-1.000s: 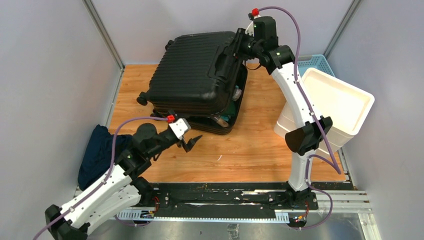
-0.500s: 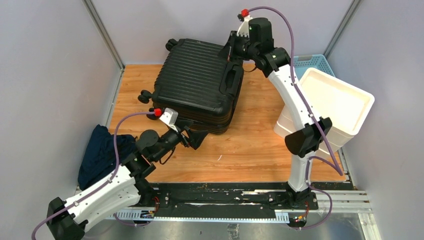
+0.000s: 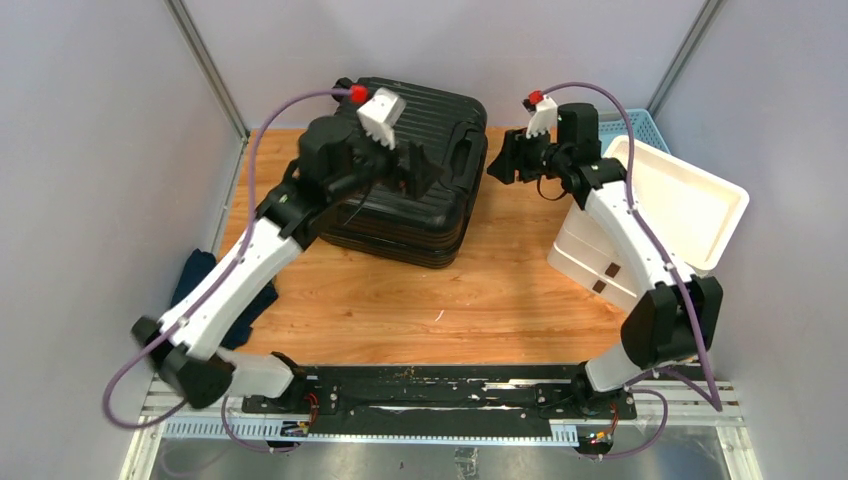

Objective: Open, take out, and arrange the luggage
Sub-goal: Open the luggage at the center of the board.

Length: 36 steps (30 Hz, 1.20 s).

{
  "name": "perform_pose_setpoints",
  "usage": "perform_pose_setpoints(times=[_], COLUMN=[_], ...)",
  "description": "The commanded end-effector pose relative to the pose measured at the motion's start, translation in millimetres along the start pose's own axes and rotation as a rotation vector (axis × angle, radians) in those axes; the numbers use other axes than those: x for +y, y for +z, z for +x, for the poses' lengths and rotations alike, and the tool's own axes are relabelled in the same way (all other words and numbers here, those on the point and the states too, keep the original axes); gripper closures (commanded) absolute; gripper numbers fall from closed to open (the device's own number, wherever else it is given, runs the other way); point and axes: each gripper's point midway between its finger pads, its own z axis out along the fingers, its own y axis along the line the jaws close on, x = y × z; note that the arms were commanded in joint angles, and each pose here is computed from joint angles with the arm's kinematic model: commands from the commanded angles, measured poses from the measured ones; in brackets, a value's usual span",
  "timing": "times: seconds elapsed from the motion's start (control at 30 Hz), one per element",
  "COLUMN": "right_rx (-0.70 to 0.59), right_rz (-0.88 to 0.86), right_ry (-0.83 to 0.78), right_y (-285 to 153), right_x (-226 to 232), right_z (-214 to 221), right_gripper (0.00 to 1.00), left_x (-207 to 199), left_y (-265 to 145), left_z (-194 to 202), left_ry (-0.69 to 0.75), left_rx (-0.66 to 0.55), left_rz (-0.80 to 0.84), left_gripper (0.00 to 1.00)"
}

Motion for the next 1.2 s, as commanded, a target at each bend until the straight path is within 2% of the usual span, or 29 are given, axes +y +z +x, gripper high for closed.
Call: perform_pose_setpoints(times=[0.0,0.1,0.33,0.47,0.57,0.87,0.97,1.0,1.07,1.1,1.17], right_rx=[-0.142,-0.155,-0.136,-0.129,-0.134,-0.139,-0.131,-0.130,-0.126,-0.125,-0.130], right_rz=[0.065,0.071,0.069,0.066,0.068,0.070,0.068,0.067,0.066,0.058,0.022], right_ry=[-0.108,-0.080,-0.046,-0.021,-0.009,0.007,0.016,0.017,0.023,0.024,0.021], right_y=[-24,-28,-24,-23,-25,-26,-22,-22,-20,-20,-20], right_x=[-12,-18,-23,-27,-30,-33,-34,-34,-35,-34,-28], right_z=[-22,-15,-6,-3,-4,-2,1,1,3,3,3], right_gripper=[0.43,0.49,0.51,0.52,0.52,0.52,0.52,0.52,0.52,0.52,0.51], left_x=[4,14,37,43,51,72,65,61,51,48,44], left_y=[64,105,173,193,203,211,214,215,216,216,212], left_z=[40,39,66,84,102,140,147,147,140,134,109], left_ry=[-0.126,-0.151,-0.014,0.073,0.103,0.190,0.179,0.169,0.155,0.151,0.146], left_rx=[0.210,0.231,0.309,0.342,0.373,0.460,0.477,0.477,0.464,0.451,0.399], left_rz=[0.028,-0.015,-0.246,-0.336,-0.371,-0.437,-0.392,-0.369,-0.318,-0.301,-0.298], left_gripper=[0.13,0.18,0.18,0.21,0.30,0.35,0.51,0.61,0.88,0.98,1.00])
